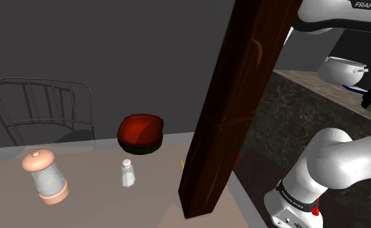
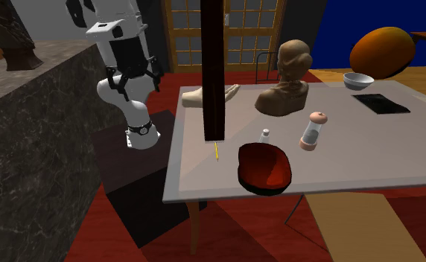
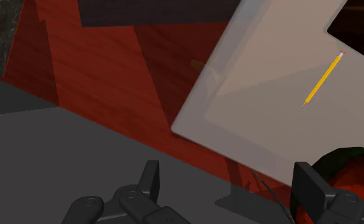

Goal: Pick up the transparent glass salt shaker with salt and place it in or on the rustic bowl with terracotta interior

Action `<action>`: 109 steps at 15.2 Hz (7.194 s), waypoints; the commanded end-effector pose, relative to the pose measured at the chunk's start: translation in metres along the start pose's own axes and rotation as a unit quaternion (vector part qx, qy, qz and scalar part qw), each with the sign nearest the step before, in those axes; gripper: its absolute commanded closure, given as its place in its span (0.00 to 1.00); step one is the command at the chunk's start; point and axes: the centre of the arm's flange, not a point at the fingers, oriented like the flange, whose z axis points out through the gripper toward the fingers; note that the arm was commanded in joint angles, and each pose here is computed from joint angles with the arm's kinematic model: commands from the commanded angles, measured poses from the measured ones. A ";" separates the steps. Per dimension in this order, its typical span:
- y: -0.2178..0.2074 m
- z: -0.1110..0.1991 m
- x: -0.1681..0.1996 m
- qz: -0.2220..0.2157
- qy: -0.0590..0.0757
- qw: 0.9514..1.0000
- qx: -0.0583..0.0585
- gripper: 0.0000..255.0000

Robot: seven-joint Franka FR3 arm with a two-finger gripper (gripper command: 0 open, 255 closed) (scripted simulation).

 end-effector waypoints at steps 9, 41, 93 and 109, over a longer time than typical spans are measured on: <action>-0.089 0.051 0.031 0.002 -0.023 1.000 0.003 0.00; -0.436 0.258 0.131 0.011 -0.113 0.993 0.014 0.00; -0.444 0.156 0.137 0.011 -0.113 0.993 0.014 1.00; -0.352 0.105 0.230 0.011 -0.113 0.993 0.014 1.00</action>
